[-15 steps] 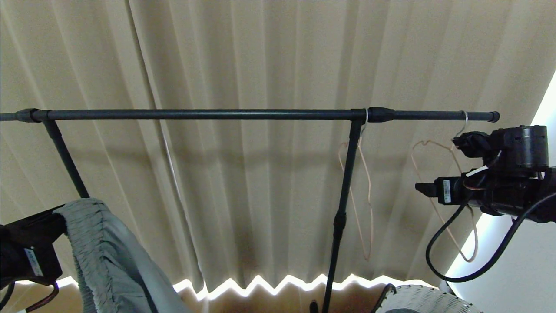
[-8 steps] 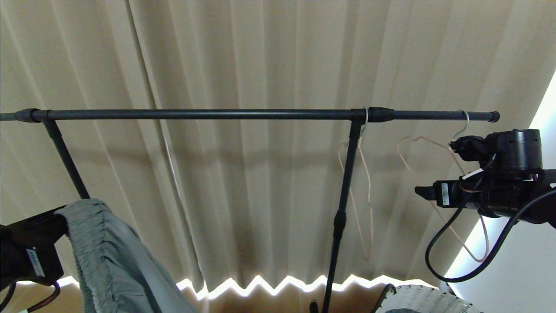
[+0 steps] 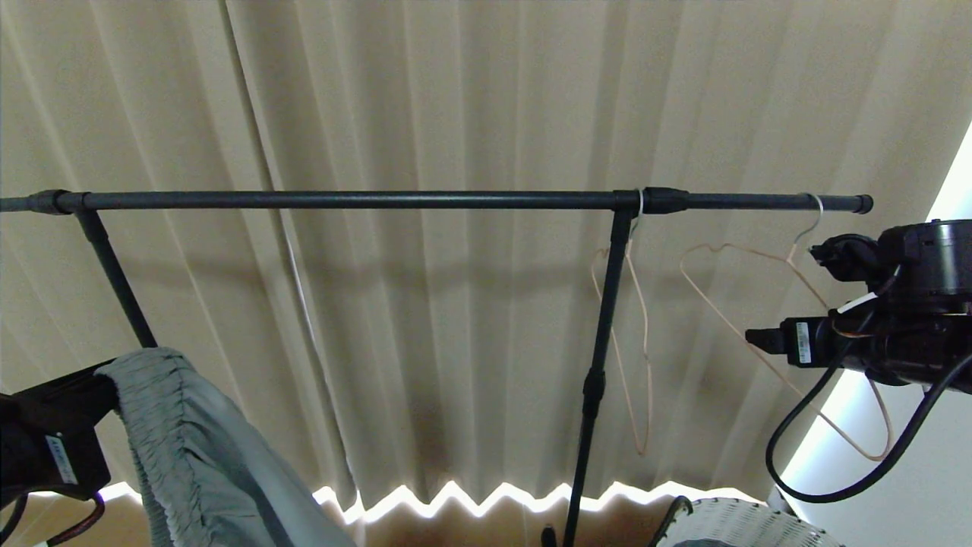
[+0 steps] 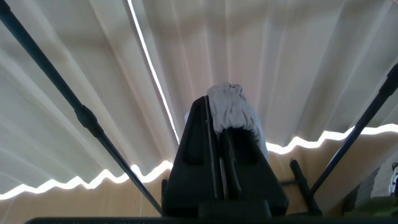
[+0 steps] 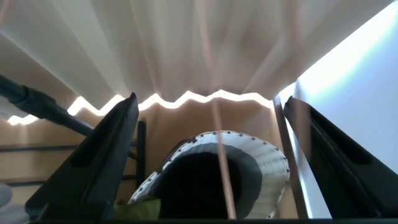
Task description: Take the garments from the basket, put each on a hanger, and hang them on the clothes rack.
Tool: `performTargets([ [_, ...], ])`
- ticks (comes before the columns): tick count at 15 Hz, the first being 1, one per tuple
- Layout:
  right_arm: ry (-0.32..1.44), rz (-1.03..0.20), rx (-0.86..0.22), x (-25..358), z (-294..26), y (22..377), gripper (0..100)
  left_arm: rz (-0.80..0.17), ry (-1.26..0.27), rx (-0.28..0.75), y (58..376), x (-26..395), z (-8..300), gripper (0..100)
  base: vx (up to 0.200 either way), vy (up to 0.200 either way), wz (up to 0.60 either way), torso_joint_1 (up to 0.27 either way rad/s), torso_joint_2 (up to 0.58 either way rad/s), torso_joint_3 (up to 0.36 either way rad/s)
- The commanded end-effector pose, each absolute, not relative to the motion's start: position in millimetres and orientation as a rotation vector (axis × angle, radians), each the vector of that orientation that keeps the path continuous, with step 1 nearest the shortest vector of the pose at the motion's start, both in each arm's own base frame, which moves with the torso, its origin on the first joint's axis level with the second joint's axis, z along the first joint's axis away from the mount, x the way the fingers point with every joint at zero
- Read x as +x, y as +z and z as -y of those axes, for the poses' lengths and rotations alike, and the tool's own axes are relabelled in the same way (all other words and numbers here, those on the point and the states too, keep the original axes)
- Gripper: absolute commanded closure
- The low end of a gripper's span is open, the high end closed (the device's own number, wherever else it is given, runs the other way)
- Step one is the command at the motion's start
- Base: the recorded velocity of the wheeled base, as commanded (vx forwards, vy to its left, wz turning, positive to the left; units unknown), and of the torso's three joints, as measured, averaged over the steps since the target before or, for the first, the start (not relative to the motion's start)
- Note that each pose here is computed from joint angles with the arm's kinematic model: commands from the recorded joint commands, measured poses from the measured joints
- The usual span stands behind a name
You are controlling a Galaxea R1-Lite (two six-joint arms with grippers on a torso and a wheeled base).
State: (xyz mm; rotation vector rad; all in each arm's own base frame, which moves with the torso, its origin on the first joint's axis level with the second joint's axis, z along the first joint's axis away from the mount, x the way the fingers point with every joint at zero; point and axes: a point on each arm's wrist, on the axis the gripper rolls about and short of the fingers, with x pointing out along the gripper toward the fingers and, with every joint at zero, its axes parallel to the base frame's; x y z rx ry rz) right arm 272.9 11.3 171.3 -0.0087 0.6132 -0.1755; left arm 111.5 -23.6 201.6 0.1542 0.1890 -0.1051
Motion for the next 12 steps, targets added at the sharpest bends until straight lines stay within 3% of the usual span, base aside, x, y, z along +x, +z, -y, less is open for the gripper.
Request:
performTargets([
  [1,-0.176,-0.593,-0.006,268.6,-10.5,177.0,0,-0.187,-0.104,0.153,201.9,111.3,23.5,100,0.000,0.000,0.00,0.000,0.00,0.000],
  [12,-0.186,-0.613,-0.038,268.1,-4.7,172.8,0,-0.187,-0.104,0.153,201.6,110.9,23.4,100,0.000,0.000,0.00,0.000,0.00,0.000],
])
